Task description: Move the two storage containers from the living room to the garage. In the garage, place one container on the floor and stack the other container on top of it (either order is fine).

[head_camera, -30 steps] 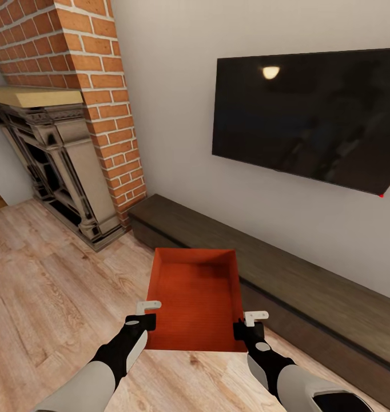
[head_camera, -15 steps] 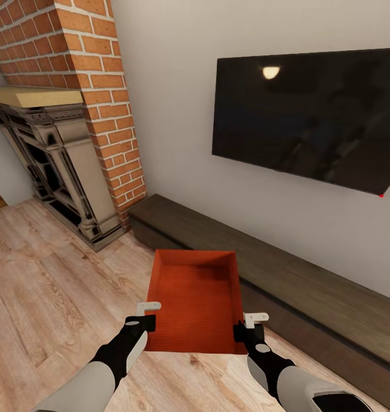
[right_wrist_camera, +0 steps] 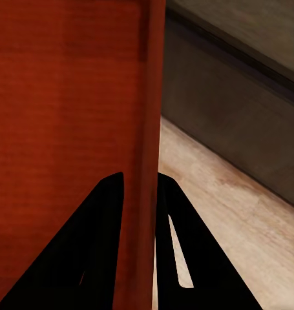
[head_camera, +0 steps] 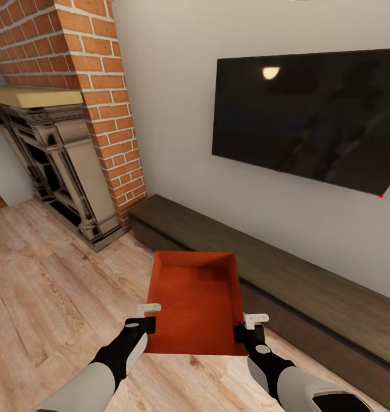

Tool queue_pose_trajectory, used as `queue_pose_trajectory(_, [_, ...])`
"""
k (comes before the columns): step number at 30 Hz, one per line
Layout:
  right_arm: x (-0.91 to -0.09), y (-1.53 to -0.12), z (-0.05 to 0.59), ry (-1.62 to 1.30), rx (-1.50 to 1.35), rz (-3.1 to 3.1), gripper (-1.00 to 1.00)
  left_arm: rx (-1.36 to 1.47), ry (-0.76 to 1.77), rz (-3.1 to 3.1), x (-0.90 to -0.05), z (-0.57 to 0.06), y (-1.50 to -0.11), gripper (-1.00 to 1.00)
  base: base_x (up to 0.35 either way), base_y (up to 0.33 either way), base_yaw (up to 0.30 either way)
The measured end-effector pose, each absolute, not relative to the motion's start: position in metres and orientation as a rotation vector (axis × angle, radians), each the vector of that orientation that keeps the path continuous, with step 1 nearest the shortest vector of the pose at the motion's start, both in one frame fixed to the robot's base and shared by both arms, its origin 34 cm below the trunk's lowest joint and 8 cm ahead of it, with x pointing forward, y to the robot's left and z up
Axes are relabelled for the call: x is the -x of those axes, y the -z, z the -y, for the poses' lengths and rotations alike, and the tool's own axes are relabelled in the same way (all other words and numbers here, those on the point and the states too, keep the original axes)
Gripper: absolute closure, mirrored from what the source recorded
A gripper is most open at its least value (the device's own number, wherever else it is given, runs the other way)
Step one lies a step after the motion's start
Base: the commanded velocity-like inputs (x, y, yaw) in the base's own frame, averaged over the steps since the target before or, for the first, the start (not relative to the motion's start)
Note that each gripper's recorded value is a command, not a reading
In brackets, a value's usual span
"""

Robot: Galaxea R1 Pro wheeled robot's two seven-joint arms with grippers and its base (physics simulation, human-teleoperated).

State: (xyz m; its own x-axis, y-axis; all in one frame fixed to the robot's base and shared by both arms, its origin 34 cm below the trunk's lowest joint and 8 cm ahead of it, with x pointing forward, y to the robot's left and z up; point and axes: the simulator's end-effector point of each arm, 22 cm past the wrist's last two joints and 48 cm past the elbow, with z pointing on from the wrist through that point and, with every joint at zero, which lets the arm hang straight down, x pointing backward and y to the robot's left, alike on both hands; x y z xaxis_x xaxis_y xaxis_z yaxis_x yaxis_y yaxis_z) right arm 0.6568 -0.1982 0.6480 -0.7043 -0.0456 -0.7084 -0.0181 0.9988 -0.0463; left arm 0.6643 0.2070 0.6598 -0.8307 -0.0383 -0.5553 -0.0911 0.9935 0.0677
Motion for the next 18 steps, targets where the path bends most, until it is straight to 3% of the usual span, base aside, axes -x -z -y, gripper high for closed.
queue_pose_trajectory(18, [-0.668, -0.665, 0.198, 0.047, 0.05, -2.317, 1.0, 0.098, -0.117, -2.515, -0.673, -0.207, -0.675, 1.0, 0.0, 0.0, 0.0])
